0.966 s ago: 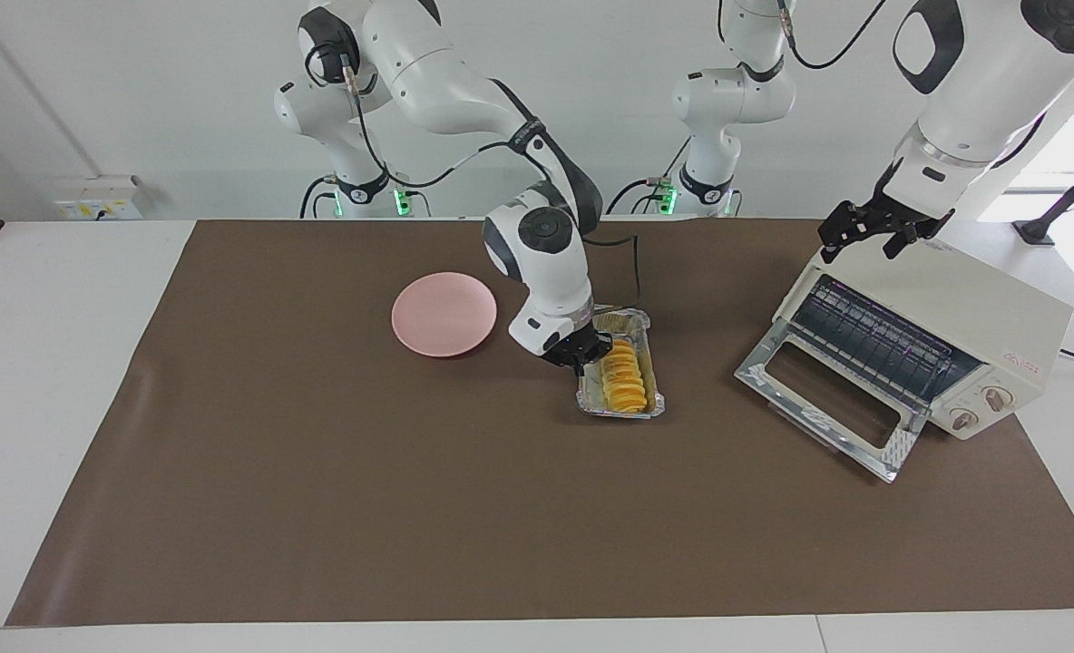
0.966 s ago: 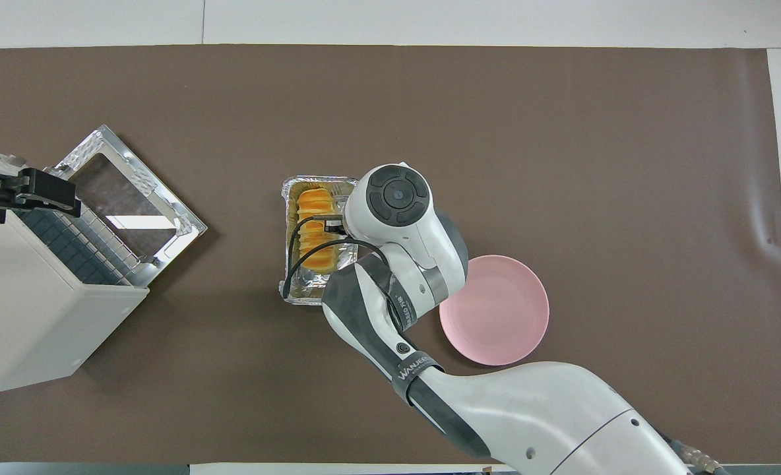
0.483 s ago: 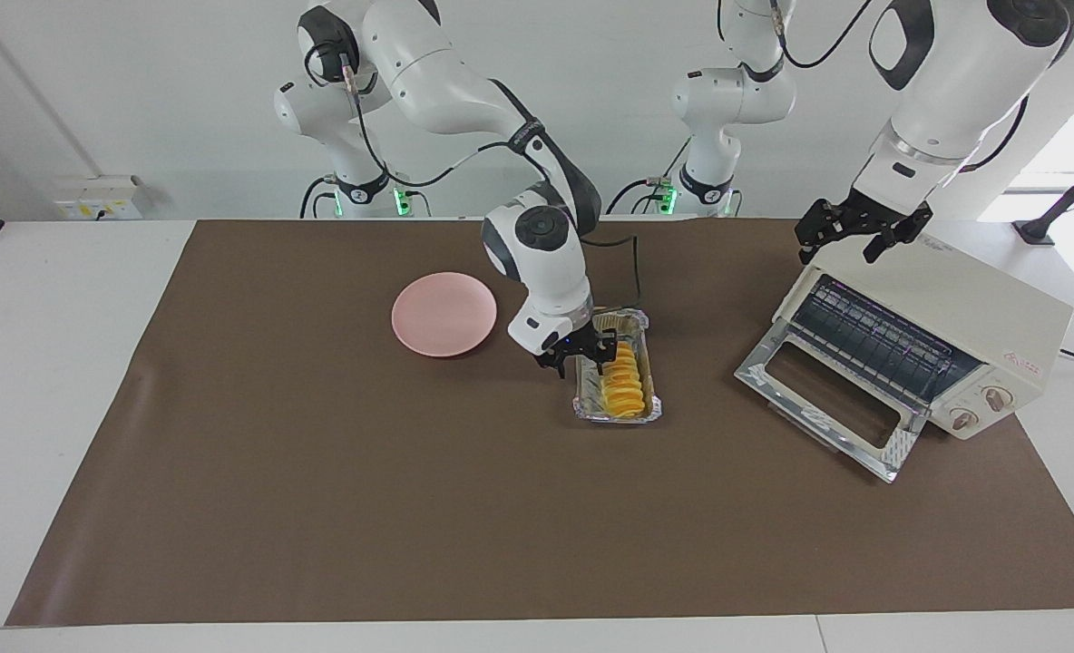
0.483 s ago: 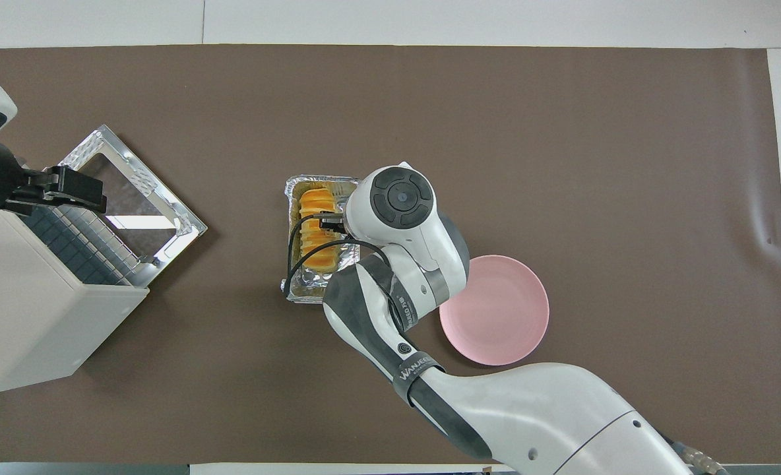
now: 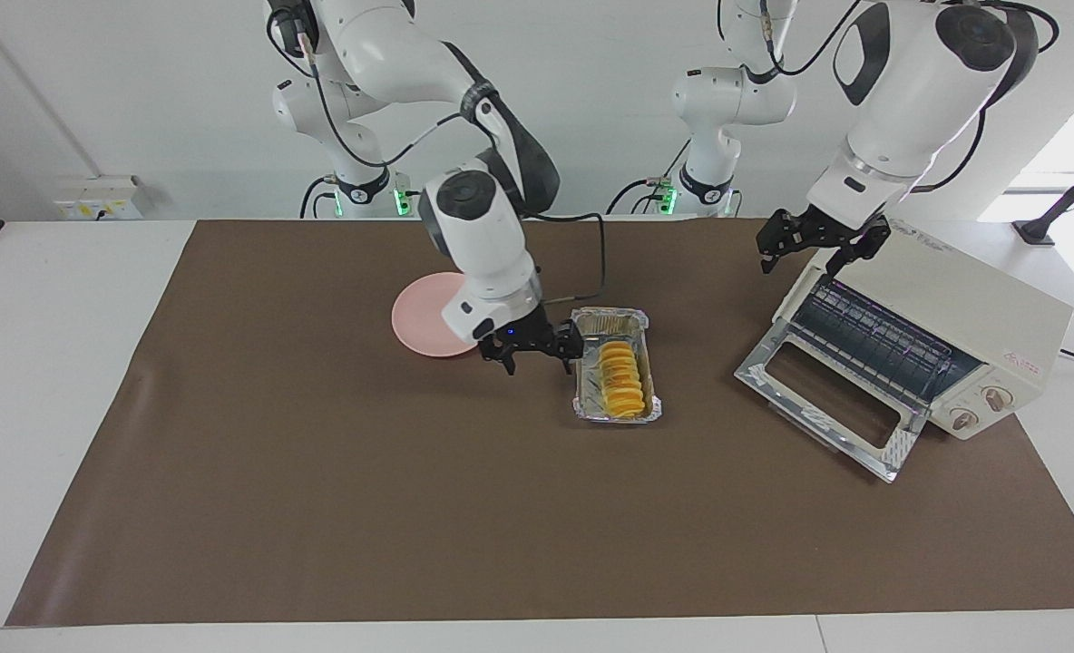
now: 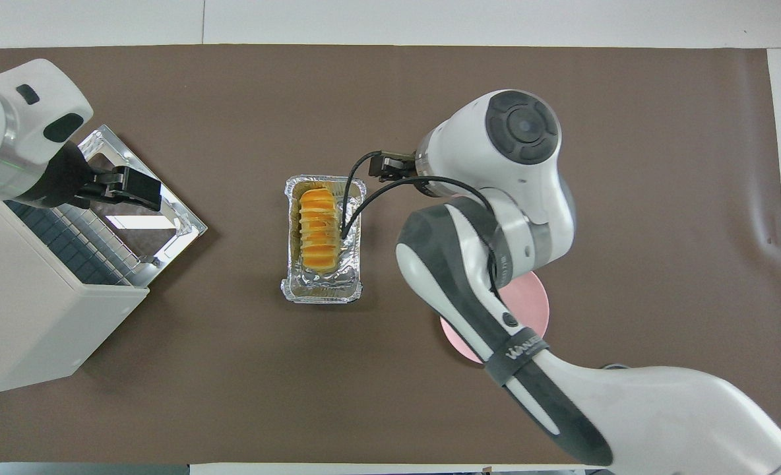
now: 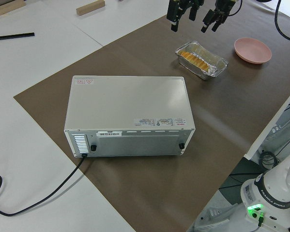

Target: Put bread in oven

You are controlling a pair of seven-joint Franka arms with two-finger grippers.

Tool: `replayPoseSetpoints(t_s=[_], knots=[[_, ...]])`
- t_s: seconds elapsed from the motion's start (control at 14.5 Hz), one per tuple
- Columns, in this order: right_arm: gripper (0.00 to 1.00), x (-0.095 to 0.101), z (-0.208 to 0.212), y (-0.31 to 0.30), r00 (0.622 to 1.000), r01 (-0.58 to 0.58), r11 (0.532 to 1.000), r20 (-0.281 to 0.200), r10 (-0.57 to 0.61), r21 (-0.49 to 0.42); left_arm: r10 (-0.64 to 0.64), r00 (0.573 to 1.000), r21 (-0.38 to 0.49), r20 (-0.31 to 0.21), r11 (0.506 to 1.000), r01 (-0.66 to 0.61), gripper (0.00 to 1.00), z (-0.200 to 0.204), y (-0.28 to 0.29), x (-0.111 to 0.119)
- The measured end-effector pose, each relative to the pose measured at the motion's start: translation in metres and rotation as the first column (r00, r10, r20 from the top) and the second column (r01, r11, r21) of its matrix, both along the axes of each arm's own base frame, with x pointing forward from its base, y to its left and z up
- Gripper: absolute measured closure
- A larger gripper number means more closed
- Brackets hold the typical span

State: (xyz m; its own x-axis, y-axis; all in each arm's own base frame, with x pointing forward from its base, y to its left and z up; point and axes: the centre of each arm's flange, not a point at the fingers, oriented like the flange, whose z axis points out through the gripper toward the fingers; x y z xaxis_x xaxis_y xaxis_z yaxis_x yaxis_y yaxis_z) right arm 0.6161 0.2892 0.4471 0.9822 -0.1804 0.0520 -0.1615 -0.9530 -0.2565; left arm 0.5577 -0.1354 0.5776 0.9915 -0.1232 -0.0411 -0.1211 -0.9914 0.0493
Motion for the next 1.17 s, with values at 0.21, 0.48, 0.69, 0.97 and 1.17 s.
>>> replayPoseSetpoints(t_s=[0.21, 0.48, 0.69, 0.97, 1.17], knots=[[0.0, 0.005, 0.039, -0.076, 0.997, -0.068, 0.997, -0.023, 0.068, -0.021, 0.004, 1.0, 0.003, -0.003, 1.0, -0.004, 0.0, -0.041, -0.068, 0.003], [0.0, 0.003, 0.058, -0.153, 0.987, -0.141, 0.99, -0.078, 0.138, -0.033, 0.007, 1.0, 0.003, 0.0, 1.0, -0.007, 0.0, -0.112, -0.152, 0.0], [0.0, -0.002, 0.067, -0.213, 0.967, -0.239, 0.966, -0.115, 0.227, -0.095, 0.004, 1.0, -0.003, 0.014, 1.0, -0.004, 0.0, -0.165, -0.199, -0.02], [0.0, -0.022, 0.093, -0.255, 0.938, -0.332, 0.932, -0.159, 0.309, -0.146, -0.016, 1.0, 0.009, -0.003, 1.0, 0.016, 0.0, -0.22, -0.246, -0.042], [0.0, -0.038, 0.112, -0.275, 0.927, -0.356, 0.917, -0.187, 0.324, -0.177, -0.014, 1.0, 0.009, 0.0, 1.0, 0.014, 0.0, -0.24, -0.264, -0.049]])
